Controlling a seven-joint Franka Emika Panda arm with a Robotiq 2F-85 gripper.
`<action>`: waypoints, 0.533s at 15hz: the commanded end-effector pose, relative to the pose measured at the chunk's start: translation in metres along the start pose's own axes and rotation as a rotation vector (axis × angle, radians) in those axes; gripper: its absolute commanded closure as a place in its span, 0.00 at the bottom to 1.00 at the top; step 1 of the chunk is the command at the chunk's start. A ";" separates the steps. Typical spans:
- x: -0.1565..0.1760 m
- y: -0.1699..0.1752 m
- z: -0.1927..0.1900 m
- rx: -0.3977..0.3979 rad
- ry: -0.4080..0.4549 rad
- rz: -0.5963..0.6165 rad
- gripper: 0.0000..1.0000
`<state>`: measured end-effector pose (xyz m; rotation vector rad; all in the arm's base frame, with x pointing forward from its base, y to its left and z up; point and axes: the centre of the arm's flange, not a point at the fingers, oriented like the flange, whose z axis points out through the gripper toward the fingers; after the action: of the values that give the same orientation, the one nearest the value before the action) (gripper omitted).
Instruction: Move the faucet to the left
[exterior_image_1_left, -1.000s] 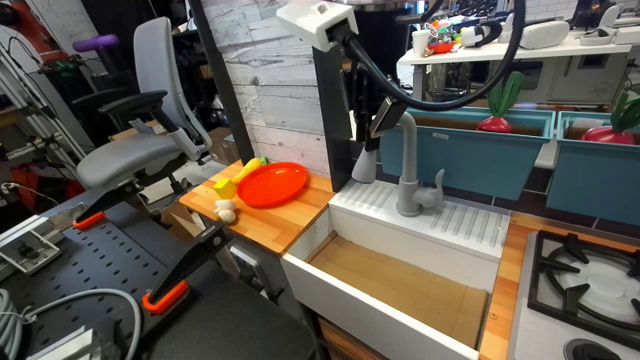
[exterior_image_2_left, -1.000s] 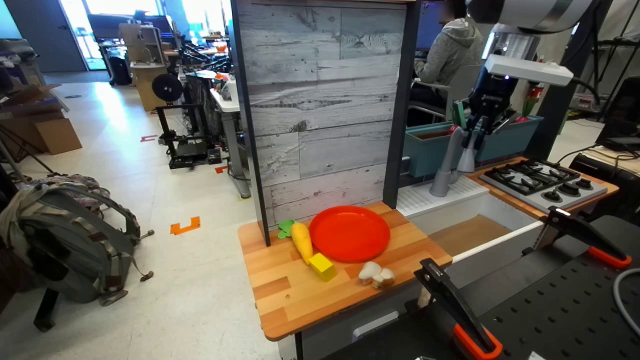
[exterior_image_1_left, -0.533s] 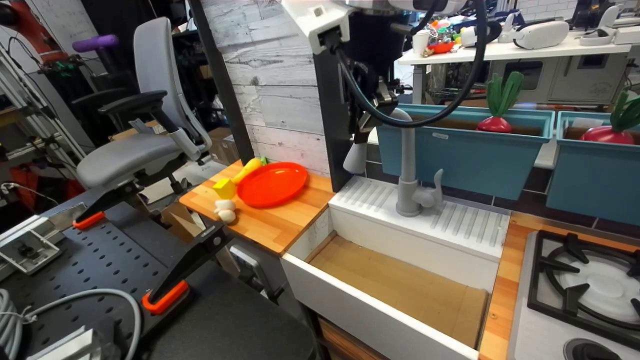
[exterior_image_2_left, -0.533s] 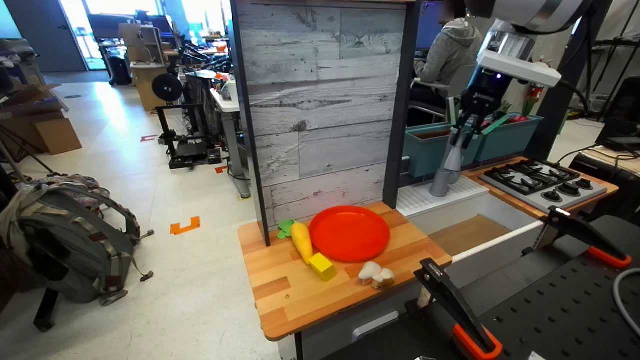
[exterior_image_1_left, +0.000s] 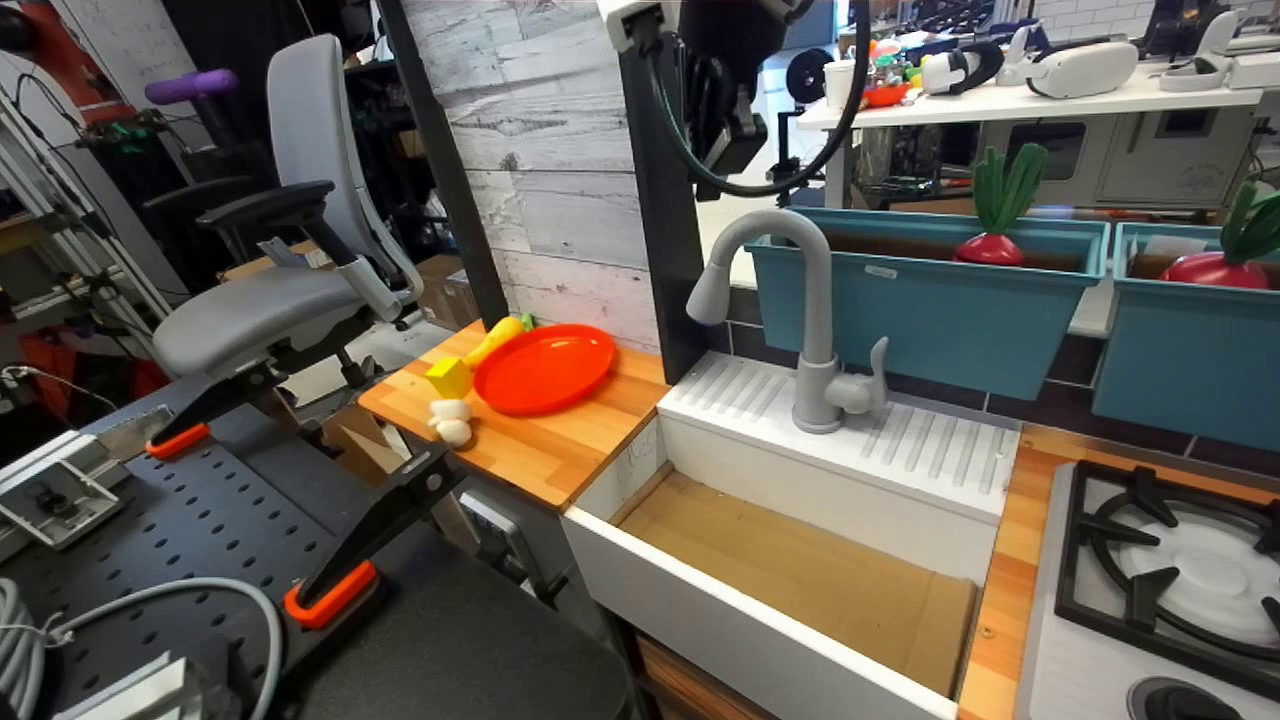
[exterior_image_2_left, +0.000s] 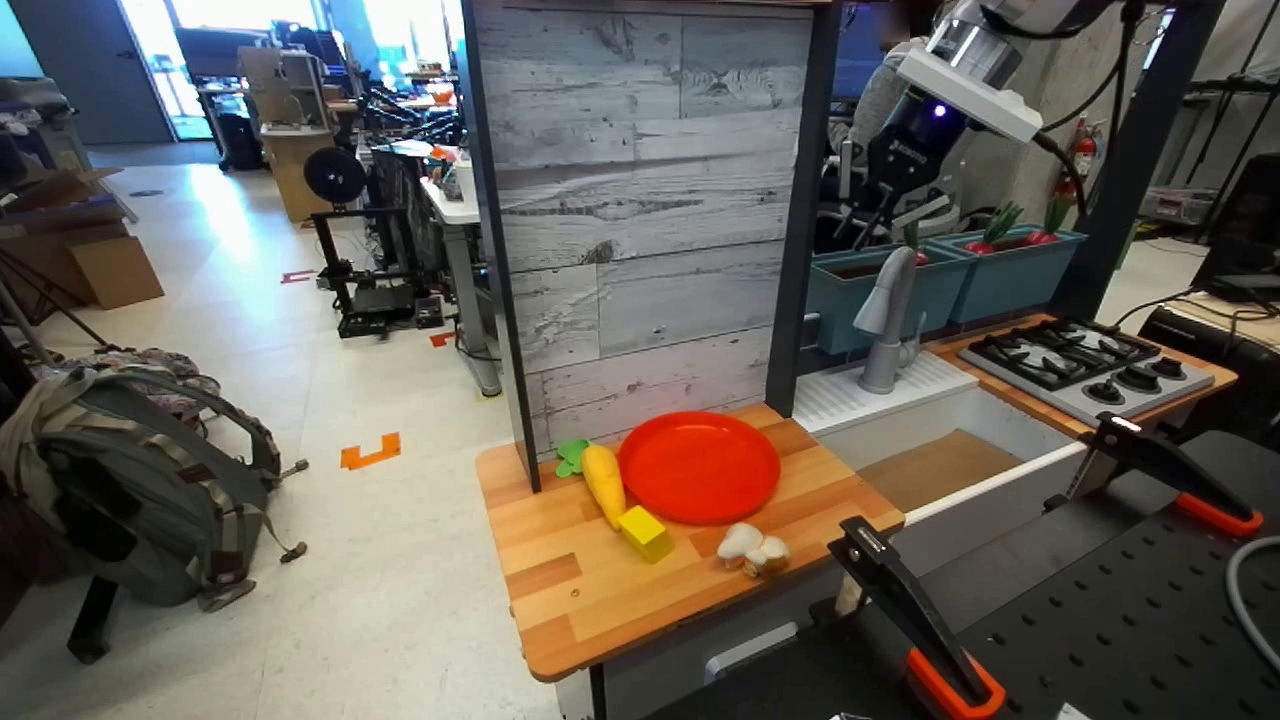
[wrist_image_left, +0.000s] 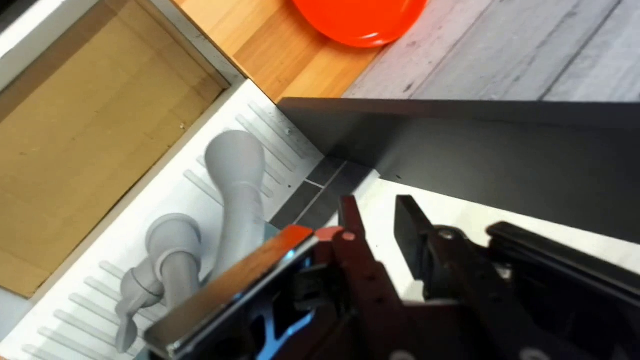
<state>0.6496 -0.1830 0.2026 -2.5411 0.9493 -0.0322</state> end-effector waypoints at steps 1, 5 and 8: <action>0.017 -0.014 -0.010 0.069 0.011 0.029 0.94; 0.008 -0.003 -0.020 0.050 0.008 0.009 0.42; -0.011 0.010 -0.031 0.014 -0.003 -0.013 0.21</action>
<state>0.6566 -0.1913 0.2151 -2.5141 0.9637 -0.0761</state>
